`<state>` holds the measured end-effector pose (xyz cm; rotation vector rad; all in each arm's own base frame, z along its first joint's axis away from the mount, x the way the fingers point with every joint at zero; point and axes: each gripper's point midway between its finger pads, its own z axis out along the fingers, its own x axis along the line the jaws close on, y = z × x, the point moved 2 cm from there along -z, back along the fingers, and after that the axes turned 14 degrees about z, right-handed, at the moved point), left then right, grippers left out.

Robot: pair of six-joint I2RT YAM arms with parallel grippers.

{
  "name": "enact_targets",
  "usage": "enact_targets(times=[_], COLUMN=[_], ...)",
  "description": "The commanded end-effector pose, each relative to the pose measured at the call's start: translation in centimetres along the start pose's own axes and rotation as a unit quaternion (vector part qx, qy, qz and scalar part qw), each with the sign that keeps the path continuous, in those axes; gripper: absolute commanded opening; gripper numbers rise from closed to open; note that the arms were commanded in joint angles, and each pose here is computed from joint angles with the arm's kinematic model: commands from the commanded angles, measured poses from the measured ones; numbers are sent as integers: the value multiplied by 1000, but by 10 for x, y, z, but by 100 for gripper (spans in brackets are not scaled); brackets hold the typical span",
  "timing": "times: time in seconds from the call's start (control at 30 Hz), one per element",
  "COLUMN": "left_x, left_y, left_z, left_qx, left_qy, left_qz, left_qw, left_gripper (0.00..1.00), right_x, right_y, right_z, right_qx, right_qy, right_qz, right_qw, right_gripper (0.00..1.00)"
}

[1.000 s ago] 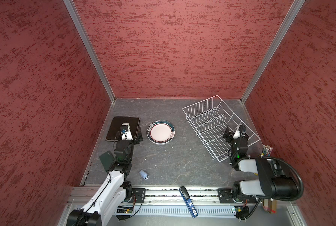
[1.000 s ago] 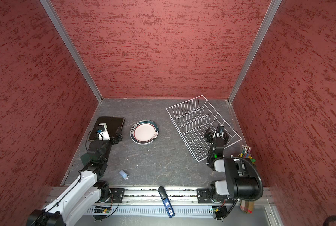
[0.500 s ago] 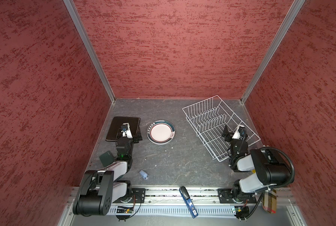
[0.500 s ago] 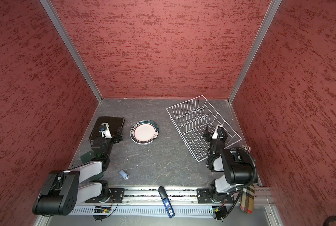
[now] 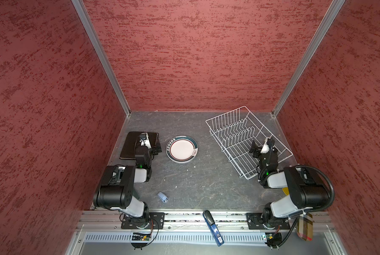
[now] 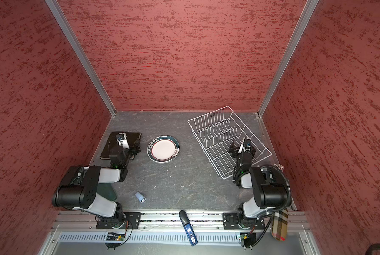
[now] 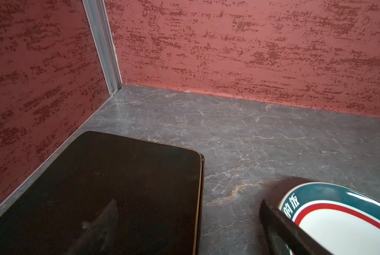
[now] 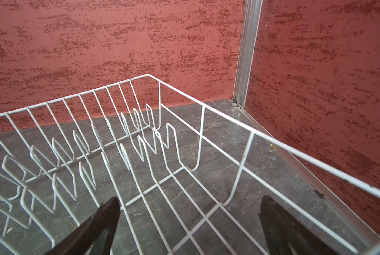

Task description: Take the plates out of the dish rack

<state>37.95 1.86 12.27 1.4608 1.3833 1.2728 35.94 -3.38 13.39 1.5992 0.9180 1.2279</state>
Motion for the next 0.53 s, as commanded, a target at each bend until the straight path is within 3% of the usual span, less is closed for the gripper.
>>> enact_targets(times=[0.0, 0.5], left_x=[2, 2], left_y=[-2, -2], left_z=[0, 0], left_qx=[1, 5], left_qy=[5, 4], left_qz=[-1, -3], left_qw=[1000, 1000], left_gripper=[99, 99], right_x=[2, 2], right_y=[5, 5], right_z=[4, 5], right_qx=[-6, -4], right_qy=[5, 6], right_qz=[-6, -5], right_qw=[1000, 1000], right_gripper=[99, 99])
